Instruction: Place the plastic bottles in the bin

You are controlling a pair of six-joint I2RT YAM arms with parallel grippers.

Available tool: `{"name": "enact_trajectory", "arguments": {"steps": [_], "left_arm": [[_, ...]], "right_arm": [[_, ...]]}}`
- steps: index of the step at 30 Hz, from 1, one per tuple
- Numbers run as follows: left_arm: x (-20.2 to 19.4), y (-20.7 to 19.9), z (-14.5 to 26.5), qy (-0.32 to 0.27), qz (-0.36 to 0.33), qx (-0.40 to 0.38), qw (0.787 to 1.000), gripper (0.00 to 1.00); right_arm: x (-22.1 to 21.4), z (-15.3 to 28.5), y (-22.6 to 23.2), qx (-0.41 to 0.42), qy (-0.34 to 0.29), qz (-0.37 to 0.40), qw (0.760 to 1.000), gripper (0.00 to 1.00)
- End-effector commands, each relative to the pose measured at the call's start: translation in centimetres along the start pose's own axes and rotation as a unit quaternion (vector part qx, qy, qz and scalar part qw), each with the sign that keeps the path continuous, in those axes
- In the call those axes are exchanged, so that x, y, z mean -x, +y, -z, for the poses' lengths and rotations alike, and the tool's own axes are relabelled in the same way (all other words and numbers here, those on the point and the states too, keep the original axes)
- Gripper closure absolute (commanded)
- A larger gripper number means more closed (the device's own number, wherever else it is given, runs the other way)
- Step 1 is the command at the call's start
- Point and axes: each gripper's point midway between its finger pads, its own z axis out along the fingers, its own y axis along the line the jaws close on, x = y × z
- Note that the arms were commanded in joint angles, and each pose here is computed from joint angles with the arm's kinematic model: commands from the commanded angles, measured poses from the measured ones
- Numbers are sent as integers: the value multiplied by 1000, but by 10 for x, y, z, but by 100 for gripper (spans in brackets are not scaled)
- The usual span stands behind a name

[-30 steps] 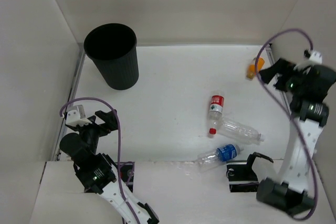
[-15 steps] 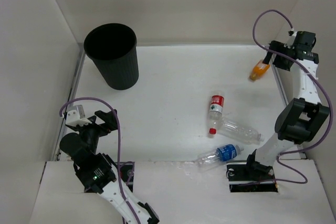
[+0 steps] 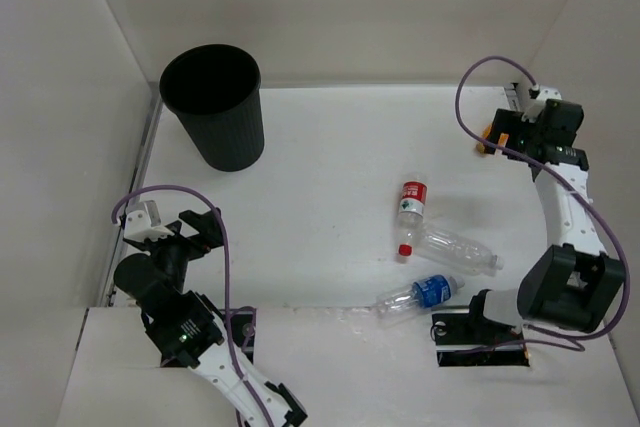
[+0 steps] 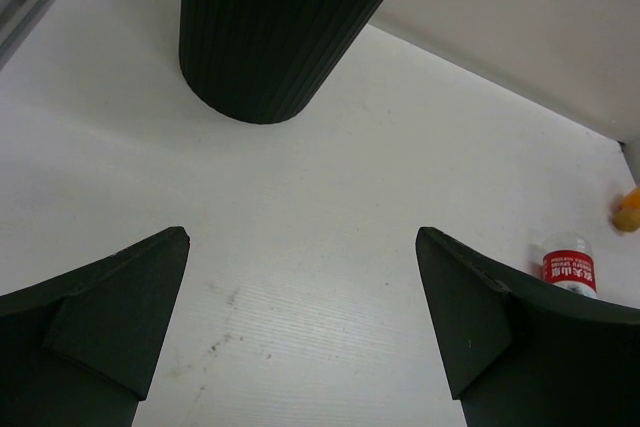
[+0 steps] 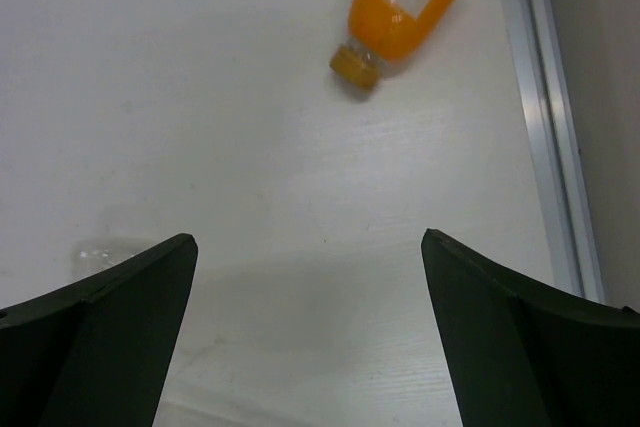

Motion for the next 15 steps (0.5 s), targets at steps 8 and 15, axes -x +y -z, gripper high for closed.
{"name": "enact_trajectory", "arguments": {"steps": [8, 15], "left_arm": [[5, -8, 0, -10, -10, -23, 1000, 0], [5, -9, 1, -9, -11, -23, 1000, 0]], "right_arm": [[23, -55, -27, -20, -54, -34, 998, 0], [17, -92, -23, -1, -19, -161, 987, 4]]}}
